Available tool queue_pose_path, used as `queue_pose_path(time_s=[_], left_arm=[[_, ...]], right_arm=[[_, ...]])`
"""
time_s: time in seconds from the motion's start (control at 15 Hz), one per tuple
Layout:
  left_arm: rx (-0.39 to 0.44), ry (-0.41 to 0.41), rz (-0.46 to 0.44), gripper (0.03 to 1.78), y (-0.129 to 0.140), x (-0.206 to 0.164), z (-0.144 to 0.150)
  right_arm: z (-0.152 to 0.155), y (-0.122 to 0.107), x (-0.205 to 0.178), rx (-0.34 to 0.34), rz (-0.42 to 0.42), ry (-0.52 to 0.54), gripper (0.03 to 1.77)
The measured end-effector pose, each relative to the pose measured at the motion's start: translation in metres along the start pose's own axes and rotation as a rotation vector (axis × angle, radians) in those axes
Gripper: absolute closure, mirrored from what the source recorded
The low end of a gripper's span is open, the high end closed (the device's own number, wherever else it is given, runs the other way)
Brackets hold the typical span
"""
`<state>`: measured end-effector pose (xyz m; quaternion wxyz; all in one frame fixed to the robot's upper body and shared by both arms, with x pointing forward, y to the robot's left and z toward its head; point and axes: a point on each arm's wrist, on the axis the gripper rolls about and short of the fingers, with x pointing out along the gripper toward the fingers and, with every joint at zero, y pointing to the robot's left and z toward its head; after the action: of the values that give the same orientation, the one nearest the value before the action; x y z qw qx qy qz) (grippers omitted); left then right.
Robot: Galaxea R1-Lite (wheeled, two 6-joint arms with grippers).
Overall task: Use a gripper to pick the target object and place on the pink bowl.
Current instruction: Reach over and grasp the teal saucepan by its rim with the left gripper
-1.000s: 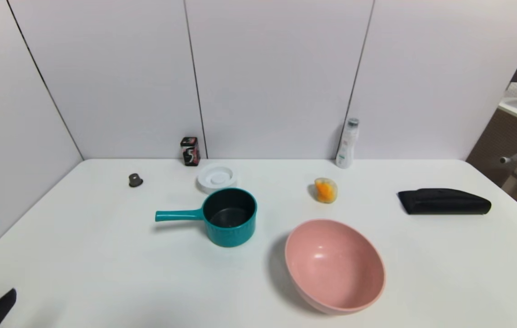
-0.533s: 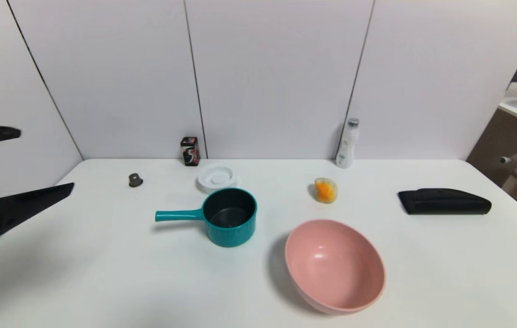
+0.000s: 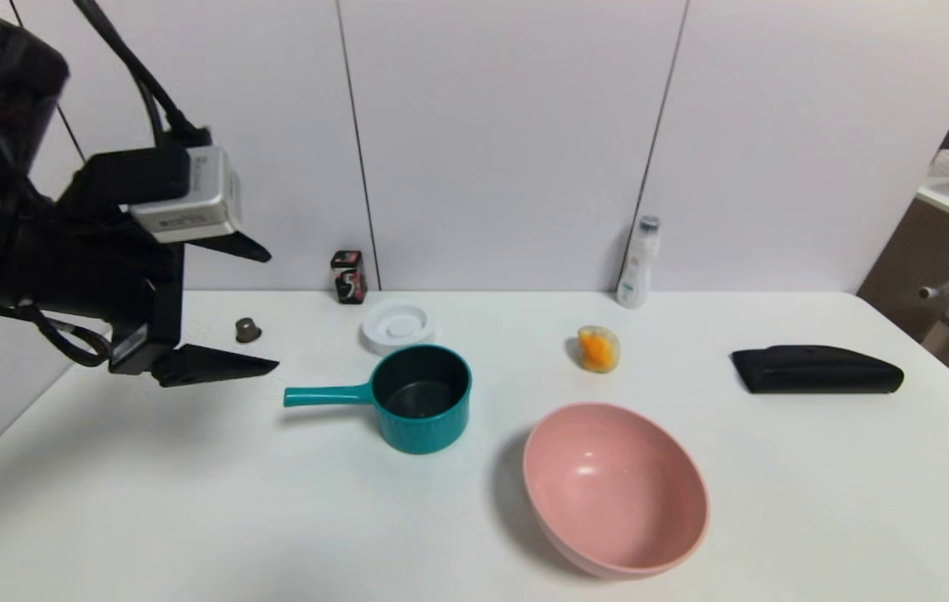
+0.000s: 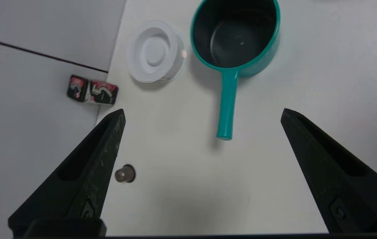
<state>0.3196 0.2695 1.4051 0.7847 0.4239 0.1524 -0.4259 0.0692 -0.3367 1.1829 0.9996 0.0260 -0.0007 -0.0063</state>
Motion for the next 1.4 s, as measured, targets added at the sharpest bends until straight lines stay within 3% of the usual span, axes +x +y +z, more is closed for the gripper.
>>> queue_pose_path(time_s=[0.4, 0.73, 1.4], left_arm=[[0.050, 0.073, -0.211, 0.12, 0.004, 0.047, -0.004], [0.069, 0.060, -0.257, 0.12, 0.007, 0.073, 0.006], [0.016, 0.077, -0.303, 0.12, 0.013, 0.114, 0.010]], right_arm=[[0.000, 0.000, 0.000, 0.000, 0.000, -0.001, 0.09], [0.000, 0.000, 0.000, 0.000, 0.000, 0.000, 0.09], [0.000, 0.000, 0.000, 0.000, 0.000, 0.000, 0.09]])
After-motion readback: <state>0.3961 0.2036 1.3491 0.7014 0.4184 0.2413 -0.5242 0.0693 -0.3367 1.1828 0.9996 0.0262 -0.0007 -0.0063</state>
